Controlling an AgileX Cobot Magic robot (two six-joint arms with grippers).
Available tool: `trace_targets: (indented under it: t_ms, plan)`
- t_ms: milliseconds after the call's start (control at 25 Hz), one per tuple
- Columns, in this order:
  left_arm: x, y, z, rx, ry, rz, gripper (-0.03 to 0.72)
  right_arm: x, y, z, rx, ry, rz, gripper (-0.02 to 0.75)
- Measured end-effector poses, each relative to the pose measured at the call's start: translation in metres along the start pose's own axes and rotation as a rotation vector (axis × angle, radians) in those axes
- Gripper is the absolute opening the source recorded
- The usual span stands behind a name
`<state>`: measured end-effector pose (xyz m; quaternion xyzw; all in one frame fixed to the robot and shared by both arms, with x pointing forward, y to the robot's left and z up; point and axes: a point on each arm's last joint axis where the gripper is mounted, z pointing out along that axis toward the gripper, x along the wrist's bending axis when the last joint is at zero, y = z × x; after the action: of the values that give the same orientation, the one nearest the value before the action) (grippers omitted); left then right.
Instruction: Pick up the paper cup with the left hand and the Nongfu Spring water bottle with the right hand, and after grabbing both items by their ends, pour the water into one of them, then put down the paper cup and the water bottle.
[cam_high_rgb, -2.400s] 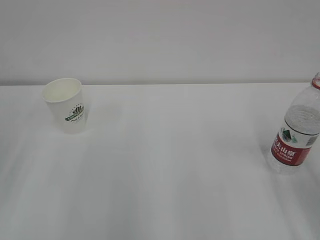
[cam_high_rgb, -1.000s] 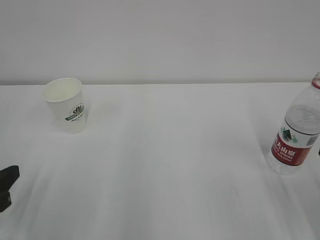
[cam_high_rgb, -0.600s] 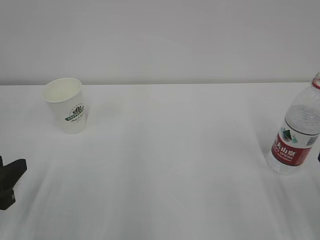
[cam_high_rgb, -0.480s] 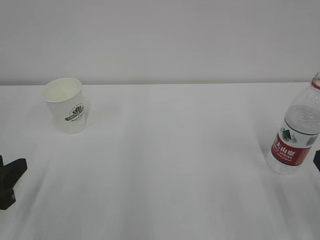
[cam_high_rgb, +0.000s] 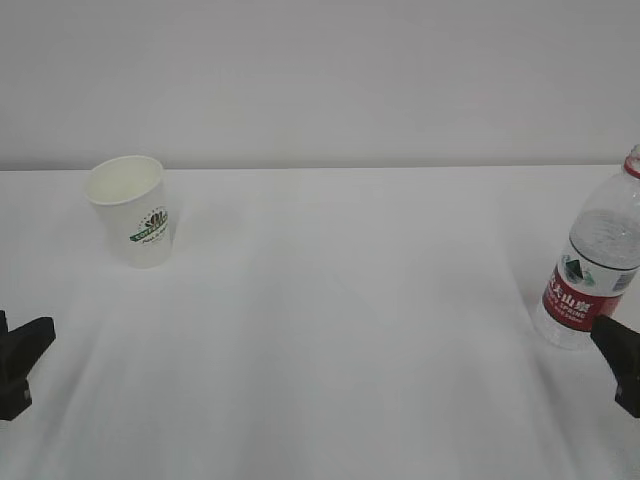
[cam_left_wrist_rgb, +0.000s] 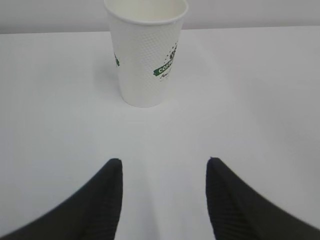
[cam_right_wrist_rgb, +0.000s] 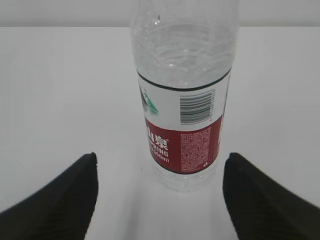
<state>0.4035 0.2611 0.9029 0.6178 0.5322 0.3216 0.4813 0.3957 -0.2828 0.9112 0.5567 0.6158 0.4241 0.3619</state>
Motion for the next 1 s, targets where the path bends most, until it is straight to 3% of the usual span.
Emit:
trace_targets:
  t_ms: [480, 760, 1000]
  plan:
    - [-0.0002, 0.0, 0.0, 0.0, -0.002, 0.015, 0.4, 0.0008, 0.0051, 0.0043, -0.095, 0.012, 0.001, 0.587]
    - [-0.0007, -0.0001, 0.0, 0.001, -0.008, 0.028, 0.587, 0.001, 0.0071, 0.0048, -0.124, 0.015, 0.001, 0.587]
    - [-0.0007, -0.0001, 0.0, 0.001, -0.008, 0.029, 0.629, 0.001, 0.0073, 0.0048, -0.127, 0.015, -0.007, 0.588]
